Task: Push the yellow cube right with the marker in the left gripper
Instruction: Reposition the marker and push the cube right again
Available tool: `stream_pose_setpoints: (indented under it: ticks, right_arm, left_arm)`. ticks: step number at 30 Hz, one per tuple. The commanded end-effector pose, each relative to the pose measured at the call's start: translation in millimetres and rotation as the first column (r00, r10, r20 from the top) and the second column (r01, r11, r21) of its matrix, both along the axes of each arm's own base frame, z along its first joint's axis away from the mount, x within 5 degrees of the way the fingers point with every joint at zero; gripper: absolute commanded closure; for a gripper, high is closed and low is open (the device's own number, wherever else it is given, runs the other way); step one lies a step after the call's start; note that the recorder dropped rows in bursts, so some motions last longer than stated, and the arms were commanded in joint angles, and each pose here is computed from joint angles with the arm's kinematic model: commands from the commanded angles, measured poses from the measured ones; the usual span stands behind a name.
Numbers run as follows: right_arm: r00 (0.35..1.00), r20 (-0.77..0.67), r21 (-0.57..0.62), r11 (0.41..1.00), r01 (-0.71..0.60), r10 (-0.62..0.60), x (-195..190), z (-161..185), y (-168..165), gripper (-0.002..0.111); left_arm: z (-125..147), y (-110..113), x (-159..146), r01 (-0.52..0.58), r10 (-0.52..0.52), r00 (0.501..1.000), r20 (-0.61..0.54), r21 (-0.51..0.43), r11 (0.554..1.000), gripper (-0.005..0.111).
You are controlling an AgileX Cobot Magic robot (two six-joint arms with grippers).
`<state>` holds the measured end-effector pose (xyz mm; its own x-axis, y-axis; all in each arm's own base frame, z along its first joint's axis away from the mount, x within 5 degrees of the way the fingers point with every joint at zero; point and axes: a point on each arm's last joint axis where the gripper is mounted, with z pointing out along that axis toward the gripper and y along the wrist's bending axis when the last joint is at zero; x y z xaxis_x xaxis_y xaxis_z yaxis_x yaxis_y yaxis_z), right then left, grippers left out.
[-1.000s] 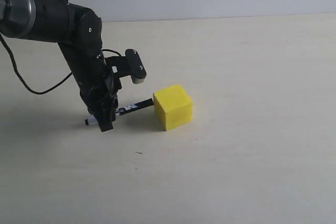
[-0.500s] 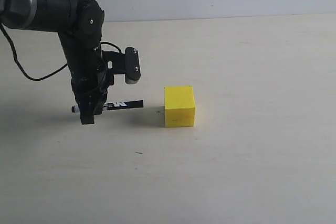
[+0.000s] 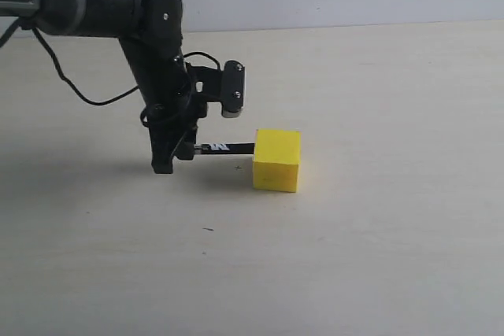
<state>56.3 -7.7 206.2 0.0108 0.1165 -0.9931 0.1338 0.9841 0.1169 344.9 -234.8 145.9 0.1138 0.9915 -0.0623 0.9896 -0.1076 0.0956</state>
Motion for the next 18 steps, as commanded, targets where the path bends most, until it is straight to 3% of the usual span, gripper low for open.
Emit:
stream_pose_setpoints:
  ticks: [1,3,6,9,12,16,18]
  right_arm:
    - [1.000,0.010,0.003,1.000,0.005,-0.005,0,-1,0,0.108]
    - [1.000,0.010,0.003,1.000,0.005,-0.005,0,-1,0,0.108]
    - [1.000,0.010,0.003,1.000,0.005,-0.005,0,-1,0,0.108]
    - [1.000,0.010,0.003,1.000,0.005,-0.005,0,-1,0,0.108]
    - [1.000,0.010,0.003,1.000,0.005,-0.005,0,-1,0,0.108]
    - [1.000,0.010,0.003,1.000,0.005,-0.005,0,-1,0,0.108]
    - [1.000,0.010,0.003,1.000,0.005,-0.005,0,-1,0,0.108]
  left_arm:
    - [2,-16,-1,0.031,-0.031,0.999,0.014,-0.008,0.999,0.107]
    - [9,-8,2,0.019,-0.019,1.000,0.014,0.004,1.000,0.107]
    - [10,8,2,0.031,-0.026,0.999,-0.042,0.112,0.993,0.107]
    - [11,8,2,0.015,-0.011,0.999,-0.034,0.118,0.993,0.107]
    - [10,-9,-3,0.045,-0.045,0.999,0.007,0.081,0.996,0.107]
    - [7,-60,-15,0.114,-0.114,0.993,0.020,0.013,0.993,0.107]
    - [12,-71,-13,0.116,-0.117,0.993,0.017,0.017,0.993,0.107]
